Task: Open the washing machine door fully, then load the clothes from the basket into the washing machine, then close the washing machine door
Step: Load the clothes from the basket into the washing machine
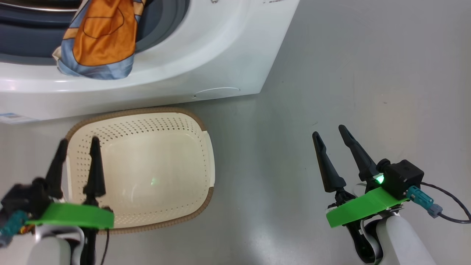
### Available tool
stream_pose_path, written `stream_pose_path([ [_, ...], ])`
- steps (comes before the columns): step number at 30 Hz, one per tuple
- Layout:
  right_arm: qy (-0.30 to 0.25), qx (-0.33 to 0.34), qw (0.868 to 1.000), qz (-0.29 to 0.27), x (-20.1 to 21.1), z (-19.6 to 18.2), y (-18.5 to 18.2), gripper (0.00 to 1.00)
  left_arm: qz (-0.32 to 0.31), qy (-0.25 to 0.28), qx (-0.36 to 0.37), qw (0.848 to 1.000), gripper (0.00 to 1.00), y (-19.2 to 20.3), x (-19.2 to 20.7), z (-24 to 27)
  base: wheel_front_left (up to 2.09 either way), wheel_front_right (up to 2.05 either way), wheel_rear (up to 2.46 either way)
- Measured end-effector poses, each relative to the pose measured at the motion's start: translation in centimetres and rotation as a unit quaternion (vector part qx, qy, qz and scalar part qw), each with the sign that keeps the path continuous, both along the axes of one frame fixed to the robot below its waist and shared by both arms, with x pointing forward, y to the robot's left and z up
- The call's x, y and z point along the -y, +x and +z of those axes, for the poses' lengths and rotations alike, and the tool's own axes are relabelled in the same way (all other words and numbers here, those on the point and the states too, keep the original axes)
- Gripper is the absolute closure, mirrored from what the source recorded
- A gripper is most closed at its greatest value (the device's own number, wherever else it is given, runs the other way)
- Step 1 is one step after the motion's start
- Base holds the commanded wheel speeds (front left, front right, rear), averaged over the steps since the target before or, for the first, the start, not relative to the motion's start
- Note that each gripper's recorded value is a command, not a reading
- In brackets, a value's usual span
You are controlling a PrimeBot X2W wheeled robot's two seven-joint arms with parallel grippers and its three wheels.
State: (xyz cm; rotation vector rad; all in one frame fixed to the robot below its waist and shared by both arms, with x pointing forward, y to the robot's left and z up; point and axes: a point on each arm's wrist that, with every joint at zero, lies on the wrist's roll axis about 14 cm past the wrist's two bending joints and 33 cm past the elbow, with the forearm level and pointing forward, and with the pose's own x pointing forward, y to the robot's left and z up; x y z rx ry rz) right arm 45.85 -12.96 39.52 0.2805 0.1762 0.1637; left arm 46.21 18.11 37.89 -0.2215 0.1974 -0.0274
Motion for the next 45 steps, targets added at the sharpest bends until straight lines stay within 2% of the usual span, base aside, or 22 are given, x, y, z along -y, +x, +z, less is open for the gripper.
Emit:
stream_pose_path([
  [10, -0.003, -0.004, 1.0, -0.006, 0.5, -0.2, -0.3, 0.0, -0.04, 0.007, 0.055, 0.998, 0.0, 5.8, 1.6, 2.8, 0.0, 0.0, 0.0],
  [19, 0.001, -0.011, 1.0, -0.014, 1.0, -0.6, -0.5, 0.0, -0.084, 0.022, 0.052, 0.995, 0.0, 9.5, 3.7, 3.2, 0.0, 0.0, 0.0],
  [29, 0.0, -0.02, 1.0, -0.017, 1.3, -1.2, -0.7, 0.0, -0.12, 0.052, -0.016, 0.991, 0.0, 13.4, 4.6, 2.4, 0.0, 0.0, 0.0],
  [34, 0.002, -0.024, 1.0, -0.017, 1.3, -1.4, -0.8, 0.0, -0.14, 0.057, -0.091, 0.984, 0.0, 13.9, 5.4, 0.2, 0.0, 0.0, 0.0],
  [45, 0.004, -0.036, 0.999, -0.018, 1.3, -2.2, -1.1, 0.0, -0.151, 0.082, -0.179, 0.969, 0.0, 15.4, 5.2, -2.0, 0.0, 0.0, 0.0],
])
